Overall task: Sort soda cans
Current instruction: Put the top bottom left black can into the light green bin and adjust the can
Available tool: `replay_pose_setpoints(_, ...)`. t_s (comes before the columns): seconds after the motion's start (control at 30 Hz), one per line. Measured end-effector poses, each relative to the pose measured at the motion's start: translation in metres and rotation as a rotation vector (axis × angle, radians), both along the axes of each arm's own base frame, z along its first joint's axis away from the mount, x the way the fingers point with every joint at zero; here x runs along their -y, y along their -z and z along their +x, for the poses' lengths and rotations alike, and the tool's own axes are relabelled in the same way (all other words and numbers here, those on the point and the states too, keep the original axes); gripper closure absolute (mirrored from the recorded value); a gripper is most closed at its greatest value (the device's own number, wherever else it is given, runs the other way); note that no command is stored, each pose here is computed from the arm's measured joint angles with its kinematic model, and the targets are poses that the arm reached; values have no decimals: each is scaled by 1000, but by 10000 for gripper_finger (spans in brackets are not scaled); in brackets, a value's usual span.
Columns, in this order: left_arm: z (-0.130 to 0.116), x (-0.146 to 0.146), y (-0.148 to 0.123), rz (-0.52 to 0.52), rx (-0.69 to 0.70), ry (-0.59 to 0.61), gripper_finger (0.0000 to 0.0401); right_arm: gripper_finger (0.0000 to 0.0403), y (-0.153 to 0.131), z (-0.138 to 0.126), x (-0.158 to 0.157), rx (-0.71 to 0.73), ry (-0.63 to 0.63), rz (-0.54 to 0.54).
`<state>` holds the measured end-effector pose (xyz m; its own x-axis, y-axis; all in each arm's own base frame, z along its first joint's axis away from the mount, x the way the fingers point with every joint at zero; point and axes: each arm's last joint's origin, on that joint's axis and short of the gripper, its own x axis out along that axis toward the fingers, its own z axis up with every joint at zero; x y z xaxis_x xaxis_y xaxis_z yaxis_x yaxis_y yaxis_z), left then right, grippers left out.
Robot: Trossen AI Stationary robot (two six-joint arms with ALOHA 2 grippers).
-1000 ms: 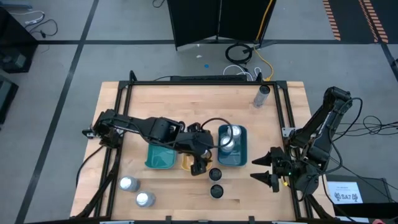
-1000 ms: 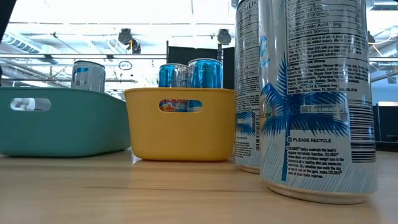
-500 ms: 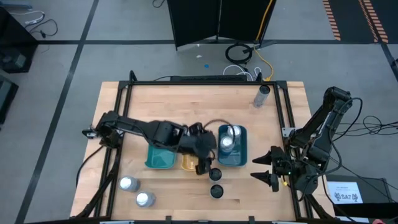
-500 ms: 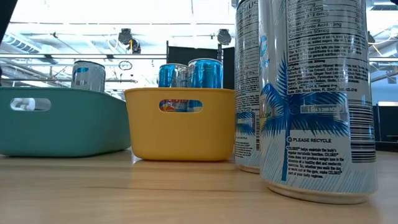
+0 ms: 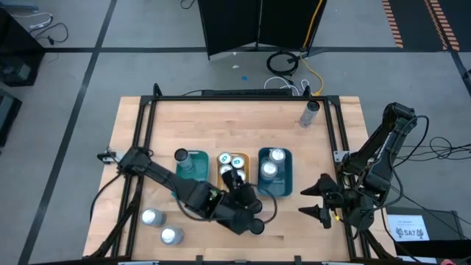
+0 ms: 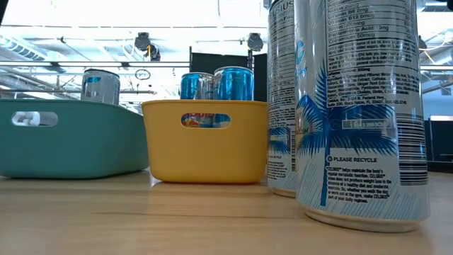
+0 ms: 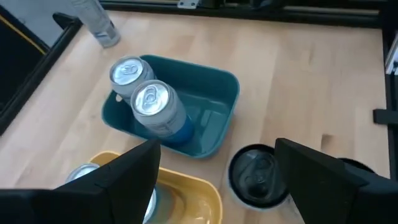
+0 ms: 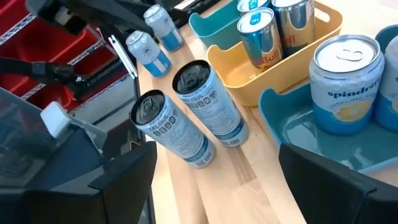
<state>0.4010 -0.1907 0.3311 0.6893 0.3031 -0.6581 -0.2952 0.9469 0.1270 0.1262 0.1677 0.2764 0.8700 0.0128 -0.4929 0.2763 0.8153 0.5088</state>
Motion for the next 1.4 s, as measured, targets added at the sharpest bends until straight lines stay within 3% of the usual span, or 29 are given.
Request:
replay_pose_setpoints(0.4, 12, 17, 29, -168, 114, 7, 74, 71, 3, -2, 0, -57, -42, -5)
replay_pose_setpoints(0.7, 9, 9, 39, -211, 24, -43, 74, 71, 4, -3, -1, -100, -95, 10)
replay_pose_setpoints(1.07, 21, 0, 48, -334, -34, -1, 74, 71, 4, -3, -1, -98, -114, -20)
replay_pose_setpoints(1.4, 26, -4, 52, -361, -40, 2, 74, 71, 4, -3, -1, -98, -115, -21)
